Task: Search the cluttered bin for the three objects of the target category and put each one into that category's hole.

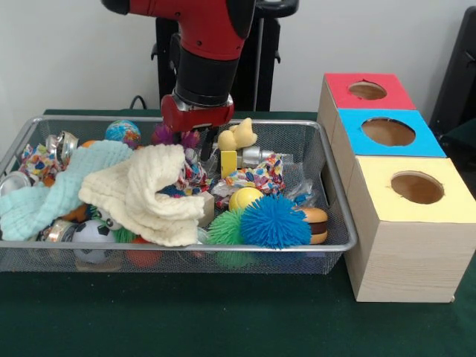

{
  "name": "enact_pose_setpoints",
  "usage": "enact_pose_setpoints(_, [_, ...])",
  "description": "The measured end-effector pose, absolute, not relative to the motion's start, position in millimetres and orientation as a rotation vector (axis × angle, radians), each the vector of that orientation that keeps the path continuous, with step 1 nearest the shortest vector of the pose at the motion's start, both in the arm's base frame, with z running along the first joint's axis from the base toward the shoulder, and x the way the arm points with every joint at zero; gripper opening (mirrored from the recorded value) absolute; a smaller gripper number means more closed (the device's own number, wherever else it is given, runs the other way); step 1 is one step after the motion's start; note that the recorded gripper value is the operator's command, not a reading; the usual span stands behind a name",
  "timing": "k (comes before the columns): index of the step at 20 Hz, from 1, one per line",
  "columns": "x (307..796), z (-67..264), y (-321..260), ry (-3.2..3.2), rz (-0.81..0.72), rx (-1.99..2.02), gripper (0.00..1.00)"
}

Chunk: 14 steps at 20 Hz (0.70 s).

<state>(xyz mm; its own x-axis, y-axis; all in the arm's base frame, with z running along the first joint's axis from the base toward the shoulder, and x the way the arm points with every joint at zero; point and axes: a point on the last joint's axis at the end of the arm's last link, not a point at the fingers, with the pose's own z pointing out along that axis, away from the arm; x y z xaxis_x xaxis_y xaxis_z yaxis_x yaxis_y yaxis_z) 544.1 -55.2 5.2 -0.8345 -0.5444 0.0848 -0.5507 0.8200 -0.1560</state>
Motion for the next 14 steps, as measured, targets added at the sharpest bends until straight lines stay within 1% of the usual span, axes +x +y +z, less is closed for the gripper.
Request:
enact_pose_setpoints(6, [540.4,-4.0,-57.4,-2.941,0.276,0.921,1.00])
enact_pose_setpoints(14, [541.5,-6.6,-60.5,-2.949,0.265,0.901,1.00])
